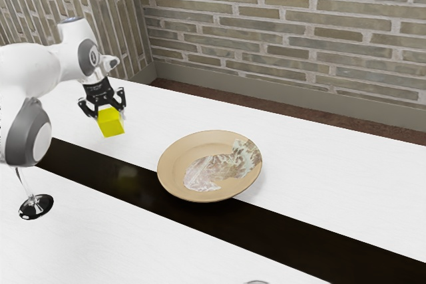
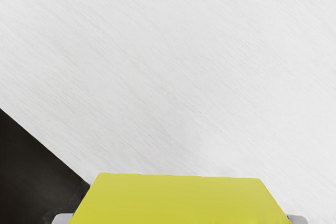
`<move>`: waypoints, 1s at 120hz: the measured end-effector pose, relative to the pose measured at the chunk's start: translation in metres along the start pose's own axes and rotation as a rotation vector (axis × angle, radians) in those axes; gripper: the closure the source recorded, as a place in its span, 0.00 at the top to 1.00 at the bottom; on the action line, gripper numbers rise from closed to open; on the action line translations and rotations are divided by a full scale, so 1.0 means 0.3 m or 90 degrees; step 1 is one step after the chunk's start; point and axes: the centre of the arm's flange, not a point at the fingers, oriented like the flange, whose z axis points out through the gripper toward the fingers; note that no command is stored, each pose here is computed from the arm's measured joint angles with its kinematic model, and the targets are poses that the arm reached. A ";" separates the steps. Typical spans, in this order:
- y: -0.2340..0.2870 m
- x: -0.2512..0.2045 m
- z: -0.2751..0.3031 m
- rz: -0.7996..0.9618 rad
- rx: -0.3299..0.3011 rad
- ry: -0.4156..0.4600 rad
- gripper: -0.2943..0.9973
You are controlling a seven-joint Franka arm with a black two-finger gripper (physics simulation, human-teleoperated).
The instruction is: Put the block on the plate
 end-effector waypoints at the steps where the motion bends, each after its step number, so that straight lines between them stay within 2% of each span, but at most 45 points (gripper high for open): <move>1: 0.013 -0.006 -0.004 0.004 0.000 0.000 0.50; 36: 0.401 -0.278 -0.084 0.135 0.023 -0.021 0.50; 76: 0.835 -0.666 -0.101 0.300 0.043 -0.027 0.49; 120: 0.898 -0.838 0.049 0.338 0.082 -0.073 0.49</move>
